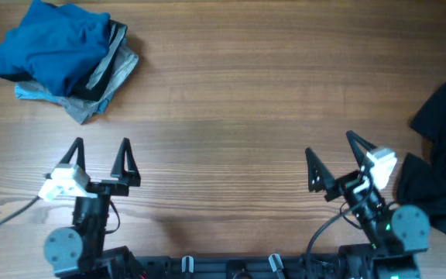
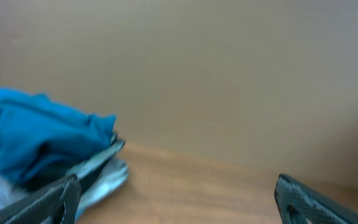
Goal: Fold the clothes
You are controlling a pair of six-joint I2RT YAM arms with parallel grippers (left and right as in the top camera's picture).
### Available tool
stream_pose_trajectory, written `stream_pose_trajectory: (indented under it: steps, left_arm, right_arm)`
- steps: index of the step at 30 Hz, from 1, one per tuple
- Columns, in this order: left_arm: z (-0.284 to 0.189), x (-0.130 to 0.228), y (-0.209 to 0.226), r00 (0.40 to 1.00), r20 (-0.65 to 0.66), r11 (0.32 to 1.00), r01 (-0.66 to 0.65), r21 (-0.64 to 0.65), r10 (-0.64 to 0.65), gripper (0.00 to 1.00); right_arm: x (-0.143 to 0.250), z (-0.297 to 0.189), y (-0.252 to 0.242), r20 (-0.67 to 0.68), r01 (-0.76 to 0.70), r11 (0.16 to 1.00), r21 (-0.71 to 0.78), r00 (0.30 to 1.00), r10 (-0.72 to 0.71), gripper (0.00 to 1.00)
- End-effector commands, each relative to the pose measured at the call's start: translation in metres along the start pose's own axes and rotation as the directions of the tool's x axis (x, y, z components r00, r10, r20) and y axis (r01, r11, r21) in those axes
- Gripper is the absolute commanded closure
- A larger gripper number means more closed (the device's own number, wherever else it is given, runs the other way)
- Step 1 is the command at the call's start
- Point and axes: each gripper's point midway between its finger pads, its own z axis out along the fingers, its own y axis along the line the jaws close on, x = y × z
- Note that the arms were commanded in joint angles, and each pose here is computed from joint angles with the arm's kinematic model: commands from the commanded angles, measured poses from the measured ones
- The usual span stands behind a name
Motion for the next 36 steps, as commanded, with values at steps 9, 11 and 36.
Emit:
stream_pose_trajectory:
  steps: [9,11,36]
  left_arm:
    - [0.063,-0.023,-0.012,0.858,-0.482,0.984,0.151,-0.096,-0.179,0.00]
    - [0.074,-0.020,-0.010,0.826,-0.526,0.980,0.165,-0.115,-0.201,0.00]
    - [0.078,0.027,-0.006,0.672,-0.683,0.956,0.244,-0.162,-0.287,0.00]
  right_arm:
    - [0.030,0.083,-0.029,-0.706,-0.085,0.994,0.074,0.699,0.112,0.01]
    - [0.041,0.093,-0.029,-0.776,-0.186,0.971,0.149,0.586,0.232,0.00]
    - [0.124,-0.028,-0.391,-0.124,0.030,0.133,0.991,0.606,0.786,0.01]
